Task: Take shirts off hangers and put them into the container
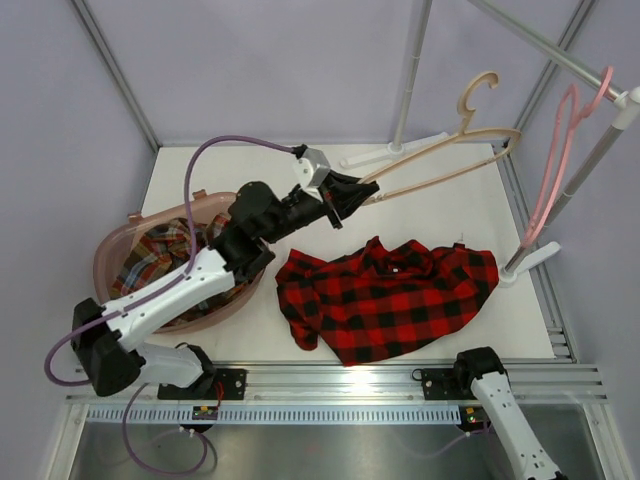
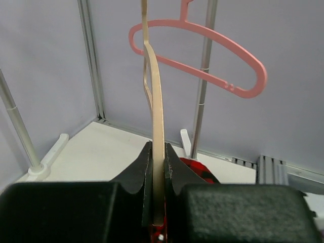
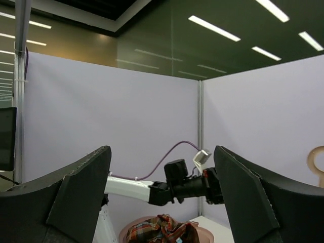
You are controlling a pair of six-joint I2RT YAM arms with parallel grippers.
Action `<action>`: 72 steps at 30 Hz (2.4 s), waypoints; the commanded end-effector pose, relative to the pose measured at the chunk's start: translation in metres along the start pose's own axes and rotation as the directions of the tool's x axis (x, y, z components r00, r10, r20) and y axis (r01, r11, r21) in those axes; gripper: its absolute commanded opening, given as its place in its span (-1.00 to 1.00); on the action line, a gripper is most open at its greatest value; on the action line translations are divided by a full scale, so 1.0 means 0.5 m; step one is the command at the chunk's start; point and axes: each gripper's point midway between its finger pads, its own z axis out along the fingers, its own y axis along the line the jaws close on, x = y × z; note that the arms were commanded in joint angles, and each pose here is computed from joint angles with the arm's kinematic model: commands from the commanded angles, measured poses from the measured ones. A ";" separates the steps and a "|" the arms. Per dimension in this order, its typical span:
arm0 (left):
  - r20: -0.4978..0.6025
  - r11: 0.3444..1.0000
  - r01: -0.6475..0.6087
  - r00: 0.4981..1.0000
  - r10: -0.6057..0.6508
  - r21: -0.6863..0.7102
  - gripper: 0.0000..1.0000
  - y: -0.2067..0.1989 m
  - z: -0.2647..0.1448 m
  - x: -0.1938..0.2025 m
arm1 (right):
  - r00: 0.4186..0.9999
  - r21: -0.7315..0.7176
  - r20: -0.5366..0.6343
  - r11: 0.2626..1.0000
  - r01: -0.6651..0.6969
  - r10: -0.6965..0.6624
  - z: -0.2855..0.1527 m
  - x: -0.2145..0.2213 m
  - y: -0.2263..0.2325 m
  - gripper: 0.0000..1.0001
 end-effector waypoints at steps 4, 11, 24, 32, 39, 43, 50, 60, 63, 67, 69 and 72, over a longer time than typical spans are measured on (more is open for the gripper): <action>0.227 0.991 -0.135 0.965 0.131 0.004 -1.00 0.023 0.132 -0.110 | 0.978 0.078 -0.203 0.997 -0.030 0.045 -0.003 0.127 -0.001 0.90; 0.294 0.985 -0.170 0.943 0.154 0.028 -1.00 0.037 0.225 -0.140 | 0.918 0.180 -0.380 0.983 -0.045 0.111 -0.061 0.269 0.004 0.93; 0.271 0.986 -0.147 0.955 0.121 0.078 -1.00 0.066 0.356 -0.084 | 0.879 0.252 -0.452 0.967 -0.036 0.151 -0.109 0.338 0.024 0.93; 0.242 0.988 -0.123 0.965 0.099 0.089 -1.00 0.074 0.373 -0.043 | 0.883 0.261 -0.450 0.965 -0.014 0.134 -0.115 0.340 0.024 0.94; 0.206 0.991 -0.109 0.974 0.089 0.084 -1.00 0.079 0.370 -0.009 | 0.883 0.259 -0.454 0.966 0.001 0.121 -0.116 0.342 0.018 0.95; 0.194 0.991 -0.102 0.977 0.083 0.087 -1.00 0.078 0.365 0.005 | 0.883 0.259 -0.455 0.966 0.008 0.115 -0.120 0.343 0.020 0.95; 0.167 0.993 -0.085 0.984 0.070 0.084 -1.00 0.078 0.346 0.040 | 0.884 0.247 -0.456 0.969 0.014 0.104 -0.118 0.340 0.020 0.95; 0.134 0.997 -0.066 0.989 0.059 0.049 -0.67 0.088 0.336 0.063 | 0.885 0.244 -0.452 0.970 0.002 0.112 -0.111 0.337 0.023 0.96; 0.121 0.997 -0.078 0.990 0.078 -0.008 -0.20 0.102 0.306 0.063 | 0.883 0.260 -0.450 0.965 -0.011 0.131 -0.110 0.339 0.019 0.97; 0.084 0.990 -0.110 0.989 0.118 -0.092 0.28 0.113 0.244 0.045 | 0.865 0.333 -0.459 0.942 -0.046 0.205 -0.110 0.359 -0.013 0.99; 0.010 0.981 -0.127 0.992 0.129 -0.144 0.79 0.128 0.208 0.081 | 0.847 0.352 -0.471 0.933 -0.076 0.246 -0.110 0.381 -0.031 0.99; -0.045 0.954 -0.166 0.986 0.159 -0.249 0.91 0.150 0.123 0.070 | 0.835 0.382 -0.472 0.919 -0.093 0.281 -0.116 0.403 -0.050 0.99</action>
